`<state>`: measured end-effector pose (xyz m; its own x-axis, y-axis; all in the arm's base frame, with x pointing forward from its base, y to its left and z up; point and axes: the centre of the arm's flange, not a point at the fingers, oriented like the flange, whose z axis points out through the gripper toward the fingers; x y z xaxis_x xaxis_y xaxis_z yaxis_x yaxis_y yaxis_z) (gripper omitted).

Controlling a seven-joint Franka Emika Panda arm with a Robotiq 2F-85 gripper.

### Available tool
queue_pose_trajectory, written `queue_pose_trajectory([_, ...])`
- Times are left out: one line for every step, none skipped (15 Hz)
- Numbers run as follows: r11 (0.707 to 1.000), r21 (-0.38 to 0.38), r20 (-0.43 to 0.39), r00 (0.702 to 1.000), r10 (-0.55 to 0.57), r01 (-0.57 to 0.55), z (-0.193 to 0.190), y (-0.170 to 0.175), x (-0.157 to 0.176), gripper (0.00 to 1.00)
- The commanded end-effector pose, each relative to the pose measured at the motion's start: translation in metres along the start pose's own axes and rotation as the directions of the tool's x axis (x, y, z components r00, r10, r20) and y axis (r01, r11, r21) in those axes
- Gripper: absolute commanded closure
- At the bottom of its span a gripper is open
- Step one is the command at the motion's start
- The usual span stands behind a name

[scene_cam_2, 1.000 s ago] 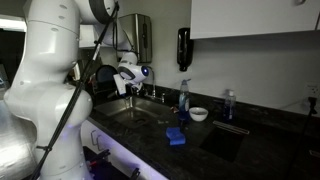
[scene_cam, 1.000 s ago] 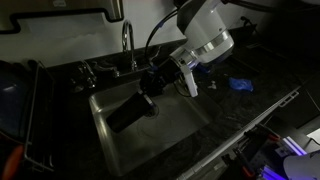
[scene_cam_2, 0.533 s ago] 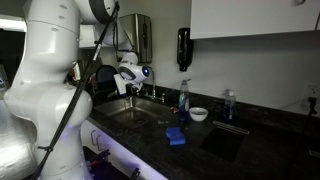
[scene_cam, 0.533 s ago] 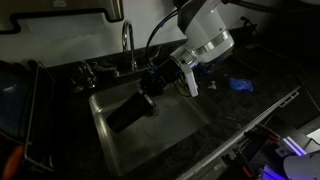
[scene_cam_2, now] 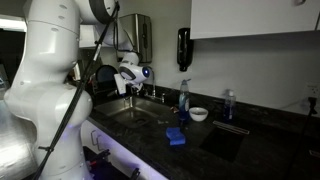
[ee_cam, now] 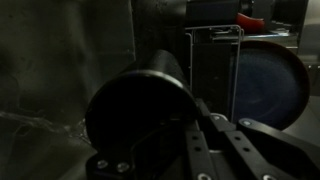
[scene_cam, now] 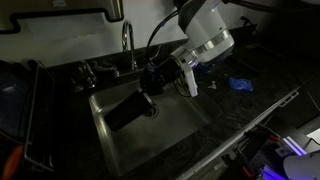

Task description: Pick up the cup from the counter, spill the water in the cup into the sink and put the cup in the sink

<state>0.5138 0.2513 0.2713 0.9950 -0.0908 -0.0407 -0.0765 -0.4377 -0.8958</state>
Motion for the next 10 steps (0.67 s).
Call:
queue_pose_trajectory([0.996, 0.093, -0.015, 1.0, 0.016, -0.015, -0.0048, 0.001, 0.0075, 0.98])
queue_pose_trajectory([0.994, 0.107, -0.019, 1.0, 0.024, -0.022, -0.0056, 0.0012, 0.0082, 0.98])
queue_pose_trajectory([0.991, 0.127, -0.022, 0.999, 0.034, -0.03, -0.0066, 0.0015, 0.0089, 0.98])
queue_pose_trajectory([0.989, 0.143, -0.026, 0.999, 0.04, -0.036, -0.0069, 0.0021, 0.0095, 0.98])
queue_pose_trajectory([0.986, 0.16, -0.03, 0.999, 0.046, -0.04, -0.0071, 0.0026, 0.0096, 0.98])
queue_pose_trajectory([0.983, 0.177, -0.032, 0.998, 0.053, -0.047, -0.0074, 0.0036, 0.01, 0.98])
queue_pose_trajectory([0.98, 0.193, -0.034, 0.998, 0.061, -0.053, -0.0075, 0.0047, 0.0104, 0.98])
queue_pose_trajectory([0.977, 0.204, -0.036, 0.997, 0.065, -0.057, -0.0074, 0.0057, 0.0106, 0.98])
queue_pose_trajectory([0.975, 0.216, -0.037, 0.997, 0.071, -0.062, -0.0068, 0.0067, 0.0104, 0.98])
queue_pose_trajectory([0.972, 0.226, -0.038, 0.996, 0.075, -0.065, -0.0063, 0.0078, 0.0106, 0.98])
